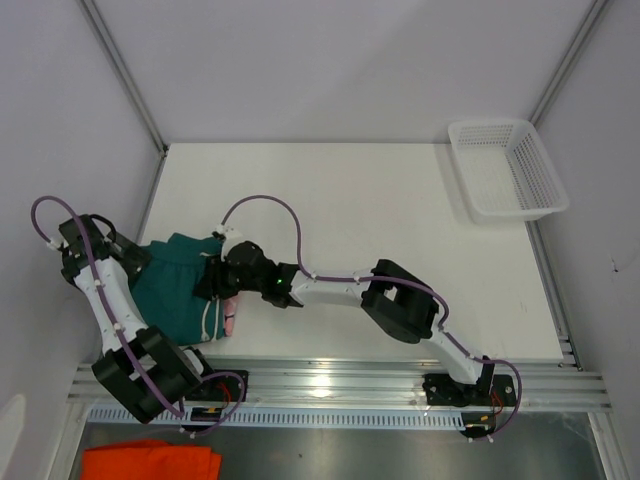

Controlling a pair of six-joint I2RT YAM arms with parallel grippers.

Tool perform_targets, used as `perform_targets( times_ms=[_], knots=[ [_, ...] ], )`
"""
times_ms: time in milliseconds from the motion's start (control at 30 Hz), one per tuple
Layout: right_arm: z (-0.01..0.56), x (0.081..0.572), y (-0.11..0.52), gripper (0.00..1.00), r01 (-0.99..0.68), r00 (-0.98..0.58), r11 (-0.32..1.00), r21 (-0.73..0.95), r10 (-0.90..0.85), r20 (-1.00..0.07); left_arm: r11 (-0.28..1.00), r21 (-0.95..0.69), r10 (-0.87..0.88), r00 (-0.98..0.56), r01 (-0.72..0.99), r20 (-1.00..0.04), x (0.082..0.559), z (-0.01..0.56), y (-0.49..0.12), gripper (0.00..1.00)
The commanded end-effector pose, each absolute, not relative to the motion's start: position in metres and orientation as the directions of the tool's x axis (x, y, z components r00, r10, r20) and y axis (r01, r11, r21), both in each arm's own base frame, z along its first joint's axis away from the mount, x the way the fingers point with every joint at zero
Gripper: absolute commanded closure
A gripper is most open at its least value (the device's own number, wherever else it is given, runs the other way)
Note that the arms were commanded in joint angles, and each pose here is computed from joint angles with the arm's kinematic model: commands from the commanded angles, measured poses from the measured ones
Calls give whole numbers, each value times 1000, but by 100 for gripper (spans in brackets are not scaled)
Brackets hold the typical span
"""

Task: Fold and stack the shorts

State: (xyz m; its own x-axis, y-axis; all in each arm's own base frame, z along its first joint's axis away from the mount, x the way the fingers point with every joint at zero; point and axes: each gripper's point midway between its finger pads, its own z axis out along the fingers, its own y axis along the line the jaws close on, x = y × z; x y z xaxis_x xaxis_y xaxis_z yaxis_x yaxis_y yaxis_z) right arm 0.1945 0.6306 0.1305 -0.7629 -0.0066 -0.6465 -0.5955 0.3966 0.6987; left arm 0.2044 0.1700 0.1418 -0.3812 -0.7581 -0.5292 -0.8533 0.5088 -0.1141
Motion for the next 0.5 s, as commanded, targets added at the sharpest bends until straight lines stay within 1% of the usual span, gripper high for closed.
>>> perform_targets(
  times_ms=[0, 33, 67, 133, 167, 200, 267, 367, 433, 467],
  knots=[
    [147, 198, 639, 55, -604, -755, 371, 706, 19, -656, 483, -138, -745, -323, -865, -584, 206, 166, 178, 1],
    [145, 201, 638, 48, -599, -754, 384, 702, 25, -657, 490, -148, -740, -320, -859, -592, 207, 171, 177, 1],
    [141, 201, 635, 43, -595, -756, 397, 699, 21, -655, 501, -166, -741, -322, -849, -590, 209, 174, 174, 1],
    [143, 204, 631, 41, -589, -753, 414, 694, 32, -658, 528, -195, -722, -316, -826, -615, 214, 188, 171, 1],
    [138, 206, 626, 31, -583, -753, 431, 689, 31, -657, 539, -209, -722, -320, -816, -614, 215, 191, 168, 1],
    [143, 211, 622, 28, -581, -744, 445, 681, 48, -666, 549, -218, -714, -317, -807, -624, 216, 198, 167, 1],
    [138, 218, 612, 25, -572, -740, 483, 663, 45, -671, 580, -244, -705, -329, -777, -629, 218, 205, 158, 1],
    [144, 231, 596, 24, -550, -731, 529, 646, 70, -679, 617, -284, -691, -333, -734, -641, 221, 217, 148, 1],
    [143, 245, 579, 23, -520, -734, 573, 633, 80, -675, 660, -355, -693, -354, -662, -628, 231, 221, 131, 1],
    [141, 255, 567, 23, -500, -736, 601, 624, 85, -672, 697, -410, -687, -384, -588, -617, 242, 223, 116, 1]
  ],
)
